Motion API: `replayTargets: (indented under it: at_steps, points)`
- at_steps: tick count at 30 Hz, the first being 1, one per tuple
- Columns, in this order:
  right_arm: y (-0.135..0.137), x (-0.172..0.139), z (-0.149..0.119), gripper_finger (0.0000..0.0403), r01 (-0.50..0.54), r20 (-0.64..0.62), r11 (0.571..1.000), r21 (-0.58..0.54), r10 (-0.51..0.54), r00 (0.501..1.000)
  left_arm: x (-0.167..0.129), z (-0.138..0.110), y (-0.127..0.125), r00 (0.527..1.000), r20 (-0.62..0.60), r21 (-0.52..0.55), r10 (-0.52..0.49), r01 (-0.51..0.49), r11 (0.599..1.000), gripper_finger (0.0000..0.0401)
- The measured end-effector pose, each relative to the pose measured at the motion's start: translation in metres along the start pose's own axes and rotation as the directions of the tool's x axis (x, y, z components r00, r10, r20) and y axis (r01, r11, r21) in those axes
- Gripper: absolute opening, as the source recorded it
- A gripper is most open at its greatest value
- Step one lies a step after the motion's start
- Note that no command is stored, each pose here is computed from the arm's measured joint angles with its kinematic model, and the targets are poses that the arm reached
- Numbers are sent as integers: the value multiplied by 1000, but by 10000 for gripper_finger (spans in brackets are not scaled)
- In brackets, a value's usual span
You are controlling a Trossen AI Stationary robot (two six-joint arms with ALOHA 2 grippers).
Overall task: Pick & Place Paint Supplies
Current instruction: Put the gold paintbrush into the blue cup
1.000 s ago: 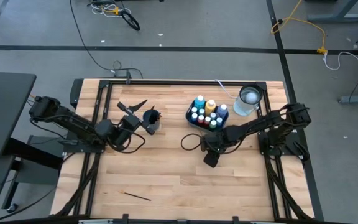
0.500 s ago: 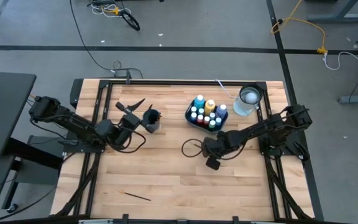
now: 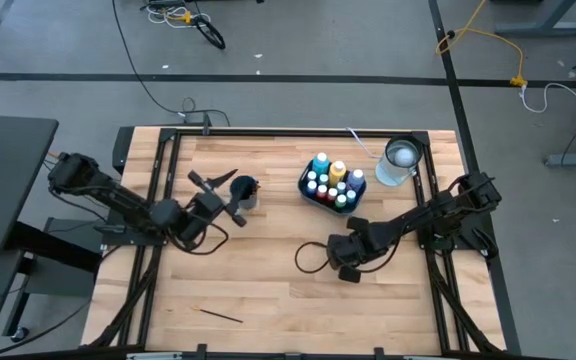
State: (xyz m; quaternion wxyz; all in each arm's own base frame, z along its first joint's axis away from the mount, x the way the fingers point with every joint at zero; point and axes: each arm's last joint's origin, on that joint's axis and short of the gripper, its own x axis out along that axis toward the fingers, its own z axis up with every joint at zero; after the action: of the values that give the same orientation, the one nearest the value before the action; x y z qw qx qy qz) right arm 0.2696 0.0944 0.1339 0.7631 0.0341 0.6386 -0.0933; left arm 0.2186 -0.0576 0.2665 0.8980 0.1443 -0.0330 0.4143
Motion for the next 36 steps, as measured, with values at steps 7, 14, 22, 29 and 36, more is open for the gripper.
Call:
replayTargets:
  at_steps: [7, 14, 22, 29, 36]
  points:
    - [8, -2, 3, 4, -58, 14, 997, -43, 58, 998, -23, -6, -19, 980, -8, -65, -198, 197, 978, 178]
    - [23, -2, 1, 3, -77, 107, 991, -107, 89, 990, -43, -28, -41, 798, -62, -213, -599, 576, 789, 178]
    - [42, 12, 13, 3, -66, 266, 987, -145, 103, 958, -50, -49, -45, 672, -211, -403, -710, 602, 689, 178]
    - [45, 22, 20, 3, -13, 342, 990, -143, 62, 938, -54, -84, -71, 660, -276, -406, -698, 578, 707, 178]
    - [44, 21, 25, 3, -19, 384, 988, -154, 77, 920, -53, -120, -102, 677, -281, -368, -680, 579, 728, 178]
